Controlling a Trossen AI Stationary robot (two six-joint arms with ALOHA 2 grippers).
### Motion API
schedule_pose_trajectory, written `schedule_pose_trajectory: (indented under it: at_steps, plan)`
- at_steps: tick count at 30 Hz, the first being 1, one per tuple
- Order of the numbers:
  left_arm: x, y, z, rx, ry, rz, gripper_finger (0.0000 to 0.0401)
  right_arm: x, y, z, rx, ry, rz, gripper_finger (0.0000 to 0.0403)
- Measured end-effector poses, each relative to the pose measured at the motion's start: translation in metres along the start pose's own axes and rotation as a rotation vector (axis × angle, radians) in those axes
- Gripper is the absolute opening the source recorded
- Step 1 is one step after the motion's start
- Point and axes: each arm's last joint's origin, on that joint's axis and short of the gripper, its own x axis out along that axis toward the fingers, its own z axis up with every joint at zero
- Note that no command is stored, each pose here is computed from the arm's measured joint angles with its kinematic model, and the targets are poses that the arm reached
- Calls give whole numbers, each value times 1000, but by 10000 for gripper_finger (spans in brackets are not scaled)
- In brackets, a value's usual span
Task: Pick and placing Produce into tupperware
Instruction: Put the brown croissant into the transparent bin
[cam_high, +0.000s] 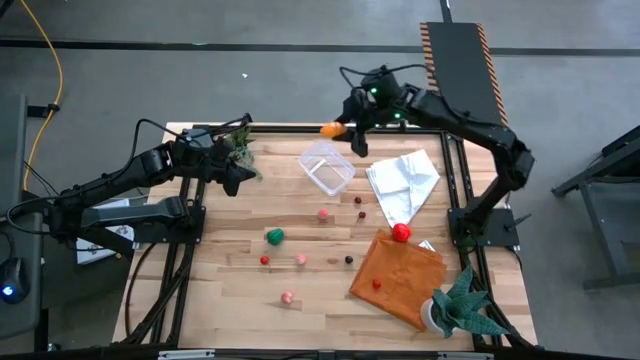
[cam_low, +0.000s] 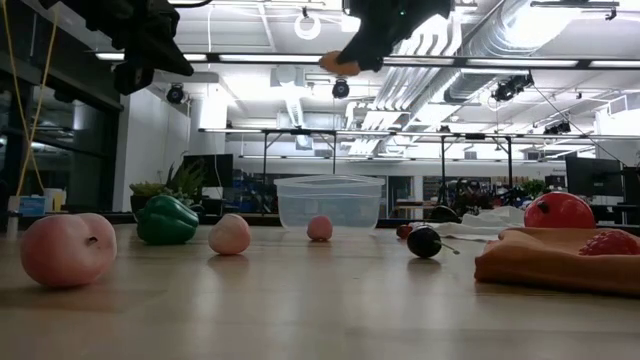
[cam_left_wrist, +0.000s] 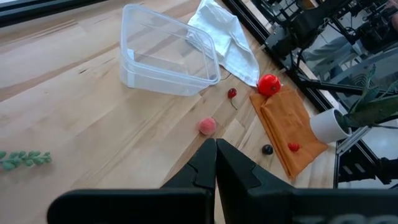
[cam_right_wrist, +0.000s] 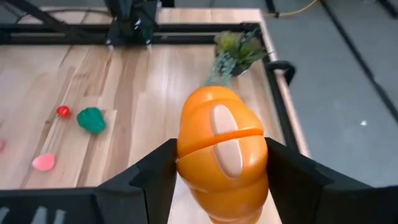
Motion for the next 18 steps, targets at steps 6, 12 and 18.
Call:
schedule_pose_trajectory:
  at_steps: [6,12,18]
  plan:
    - [0,1,-1,-5,15,9,1,28,8,-4,-10,55,8,204]
    - [0,2,-3,-10,34,19,1,54,12,-11,49,112,1,204]
    - [0,2,-4,-12,41,23,1,71,11,-18,138,145,5,204]
